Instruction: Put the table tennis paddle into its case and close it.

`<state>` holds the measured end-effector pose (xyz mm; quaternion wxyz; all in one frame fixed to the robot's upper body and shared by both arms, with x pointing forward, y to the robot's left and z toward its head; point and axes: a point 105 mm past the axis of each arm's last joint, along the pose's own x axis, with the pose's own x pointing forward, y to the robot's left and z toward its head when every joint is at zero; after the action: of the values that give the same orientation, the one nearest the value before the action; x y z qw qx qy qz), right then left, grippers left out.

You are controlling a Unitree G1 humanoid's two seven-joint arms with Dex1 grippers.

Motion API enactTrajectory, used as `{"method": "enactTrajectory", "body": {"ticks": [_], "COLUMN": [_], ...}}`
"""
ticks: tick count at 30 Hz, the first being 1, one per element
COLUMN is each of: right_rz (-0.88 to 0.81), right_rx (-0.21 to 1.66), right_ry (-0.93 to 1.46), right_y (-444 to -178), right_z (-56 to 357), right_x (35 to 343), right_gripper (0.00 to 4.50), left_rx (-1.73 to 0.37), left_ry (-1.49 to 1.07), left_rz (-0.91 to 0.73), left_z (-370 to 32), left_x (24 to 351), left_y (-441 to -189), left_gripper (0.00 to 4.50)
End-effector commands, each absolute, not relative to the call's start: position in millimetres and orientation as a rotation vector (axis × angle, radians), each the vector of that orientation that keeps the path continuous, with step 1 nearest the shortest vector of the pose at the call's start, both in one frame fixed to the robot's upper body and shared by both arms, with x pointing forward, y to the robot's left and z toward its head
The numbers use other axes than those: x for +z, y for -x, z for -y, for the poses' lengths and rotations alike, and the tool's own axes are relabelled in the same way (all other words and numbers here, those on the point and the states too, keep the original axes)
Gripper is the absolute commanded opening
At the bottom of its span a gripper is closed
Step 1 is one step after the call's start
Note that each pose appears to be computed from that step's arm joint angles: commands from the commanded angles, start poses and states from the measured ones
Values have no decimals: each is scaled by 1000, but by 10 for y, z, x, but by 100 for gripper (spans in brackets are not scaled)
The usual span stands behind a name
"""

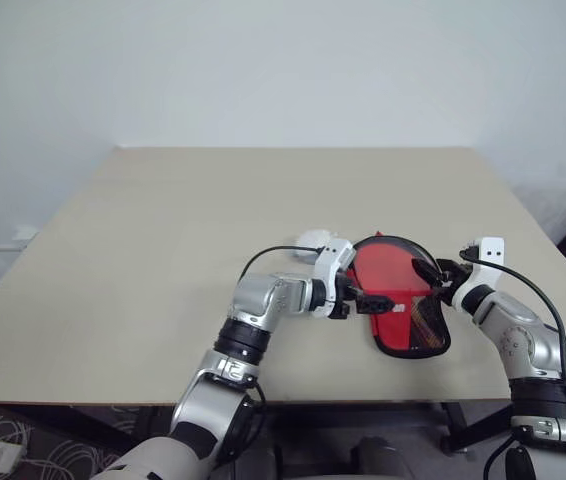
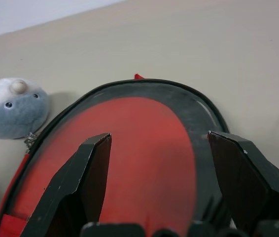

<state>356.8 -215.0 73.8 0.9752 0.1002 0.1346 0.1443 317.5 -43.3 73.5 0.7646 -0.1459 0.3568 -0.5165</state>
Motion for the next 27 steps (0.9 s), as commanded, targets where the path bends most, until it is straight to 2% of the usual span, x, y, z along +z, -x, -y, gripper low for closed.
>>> {"method": "enactTrajectory", "body": {"ticks": [1,6,12,16,27], "right_rz": [-196,-192,-187,-193,-193], "right_rx": [287,272,260,253,254], "right_ry": [-179,-181,-186,-192,-198], "right_y": [-3634,-3612,-3576,-3564,-3604], "right_z": [2180,2206,2254,2255,2202], "right_x": [953,951,969,928,932], "right_gripper": [338,338,338,338,338], "left_rx": [-1108,-1065,-1063,-1018,-1036], "left_ry": [333,312,371,360,518], "left_rz": [-807,-922,-991,-995,-1029], "left_z": [488,432,239,133,620], "left_x": [783,652,788,763,687], "left_y": [-3201,-3144,-3133,-3179,-3118], "left_gripper": [450,450,450,450,450]}}
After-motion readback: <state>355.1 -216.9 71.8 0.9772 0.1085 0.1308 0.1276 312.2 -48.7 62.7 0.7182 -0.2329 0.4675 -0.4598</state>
